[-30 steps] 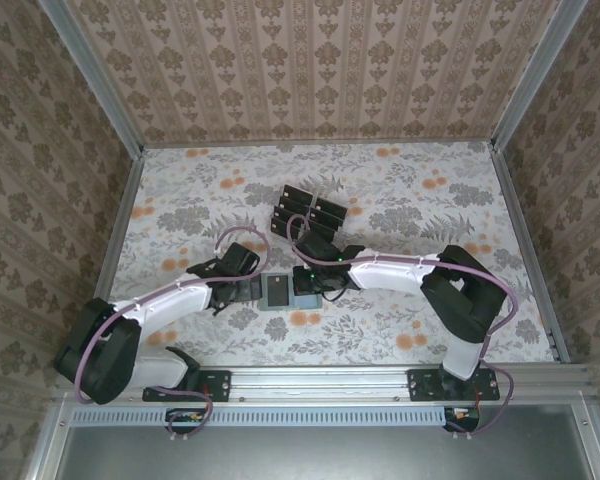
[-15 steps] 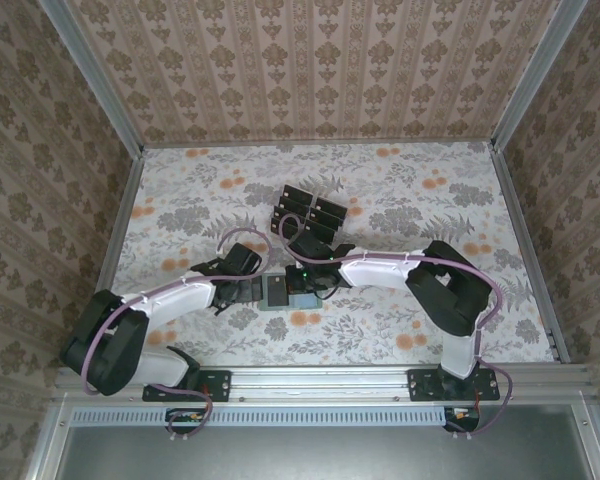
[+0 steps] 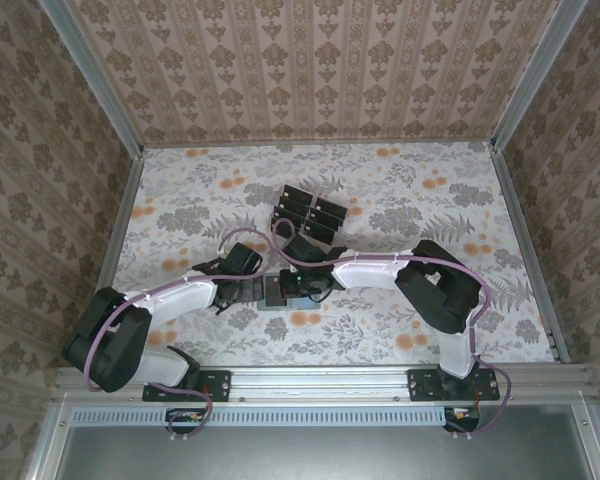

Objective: Put the credit cards into the card holder

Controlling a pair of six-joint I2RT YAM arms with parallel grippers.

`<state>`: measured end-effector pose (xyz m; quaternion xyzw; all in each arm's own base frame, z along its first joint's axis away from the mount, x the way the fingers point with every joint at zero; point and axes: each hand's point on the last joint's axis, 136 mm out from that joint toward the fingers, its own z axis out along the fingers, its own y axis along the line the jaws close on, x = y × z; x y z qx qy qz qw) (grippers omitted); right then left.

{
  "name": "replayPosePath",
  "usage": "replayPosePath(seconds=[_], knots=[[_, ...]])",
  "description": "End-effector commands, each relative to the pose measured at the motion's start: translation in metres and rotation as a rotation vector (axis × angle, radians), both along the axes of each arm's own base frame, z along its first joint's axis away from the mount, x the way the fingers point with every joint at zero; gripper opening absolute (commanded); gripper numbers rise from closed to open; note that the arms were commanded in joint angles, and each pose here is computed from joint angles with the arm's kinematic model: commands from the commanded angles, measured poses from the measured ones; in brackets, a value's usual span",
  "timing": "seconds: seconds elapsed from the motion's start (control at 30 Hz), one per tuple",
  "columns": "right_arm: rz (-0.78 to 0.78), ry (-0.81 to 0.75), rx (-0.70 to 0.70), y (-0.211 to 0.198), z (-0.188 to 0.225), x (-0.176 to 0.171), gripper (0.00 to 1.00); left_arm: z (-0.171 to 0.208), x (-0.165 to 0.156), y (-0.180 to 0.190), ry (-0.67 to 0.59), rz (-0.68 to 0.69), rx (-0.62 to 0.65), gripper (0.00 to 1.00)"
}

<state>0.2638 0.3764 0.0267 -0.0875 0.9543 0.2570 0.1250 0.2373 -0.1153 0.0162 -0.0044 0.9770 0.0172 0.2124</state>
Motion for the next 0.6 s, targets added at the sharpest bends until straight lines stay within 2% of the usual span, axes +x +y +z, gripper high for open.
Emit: replayPosePath(seconds=[0.0, 0.37, 0.57], knots=[[0.010, 0.012, 0.036, 0.014, 0.003, 0.001, 0.03, -0.010, -0.006, 0.003, 0.030, 0.026, -0.002, 1.00], [0.009, 0.037, 0.098, 0.030, 0.005, 0.002, 0.03, -0.011, -0.007, 0.001, 0.033, 0.018, -0.003, 1.00], [0.012, 0.006, 0.113, 0.028, 0.023, 0.004, 0.03, -0.003, -0.005, 0.000, 0.018, 0.021, -0.012, 1.00]])
